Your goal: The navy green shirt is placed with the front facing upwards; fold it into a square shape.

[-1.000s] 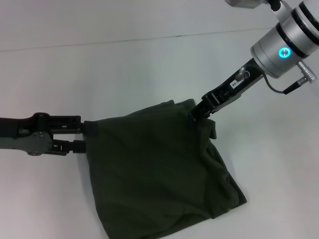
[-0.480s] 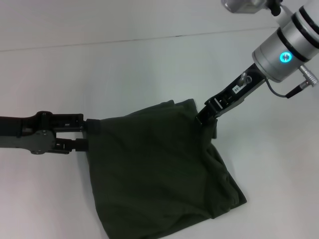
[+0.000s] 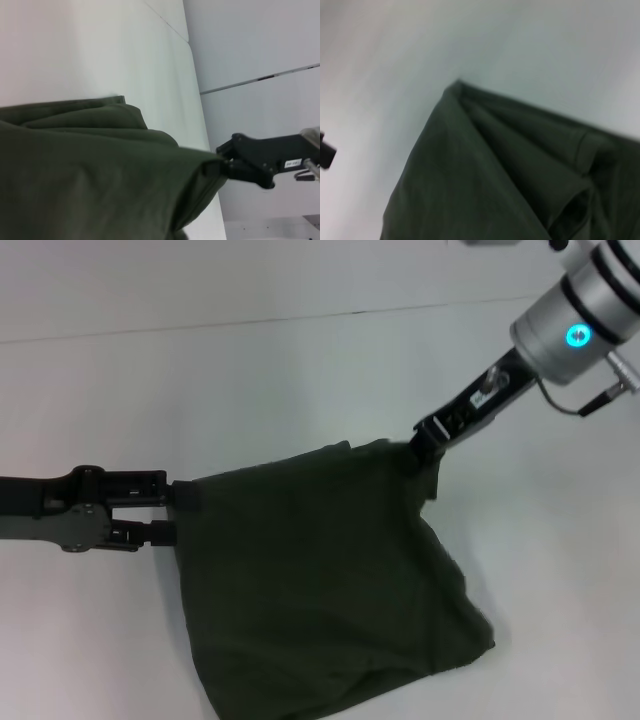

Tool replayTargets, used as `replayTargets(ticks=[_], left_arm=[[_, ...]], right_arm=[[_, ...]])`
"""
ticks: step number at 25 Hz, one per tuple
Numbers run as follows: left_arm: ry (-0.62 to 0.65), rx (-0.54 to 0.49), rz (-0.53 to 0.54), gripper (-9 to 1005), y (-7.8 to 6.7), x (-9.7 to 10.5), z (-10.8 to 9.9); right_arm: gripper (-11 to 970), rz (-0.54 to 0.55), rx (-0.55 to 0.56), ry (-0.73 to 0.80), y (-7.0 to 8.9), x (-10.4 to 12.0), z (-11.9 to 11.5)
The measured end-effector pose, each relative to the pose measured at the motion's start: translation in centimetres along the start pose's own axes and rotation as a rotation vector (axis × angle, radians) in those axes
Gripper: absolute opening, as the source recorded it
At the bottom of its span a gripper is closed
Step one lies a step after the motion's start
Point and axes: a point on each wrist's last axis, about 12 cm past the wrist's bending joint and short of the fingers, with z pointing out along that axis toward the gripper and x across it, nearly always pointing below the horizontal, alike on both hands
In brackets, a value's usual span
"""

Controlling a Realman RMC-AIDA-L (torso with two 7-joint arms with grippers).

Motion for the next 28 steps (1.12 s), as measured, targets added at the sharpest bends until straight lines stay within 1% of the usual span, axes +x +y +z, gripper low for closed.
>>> replayTargets(ticks=[4,6,10,18,23,28], left_arm=[[-0.001,0.001,-0.001,871,0.0,0.0,0.0],[0.0,0.001,-0.001,871,0.0,0.0,0.0],[0.005,0.011,-0.015,872,0.2,0.2,0.2],[0.008,0.02,-0.028,872,0.4,0.4,0.5],[0.009,0.027,-0.037,871,0.6,0.6,0.6],[0.003,0.026,-0.041,871,0.8,0.8,0.5]], right_arm=[[24,-0.018,0.046,-0.022,-0.1,-0.5,-0.8],[24,-0.023,0.081,-0.02,-0.4,-0.6,-0.7],[26,-0.022,0.162,0.011,-1.1,-0.2,0.4],[31,-0.026,0.232,-0.031,-1.5,-0.4,1.8],[34,-0.025,0.248,-0.059,-1.6,-0.7,2.2],[112,-0.021,0.239,-0.038,-1.6,-0.6,3.0]])
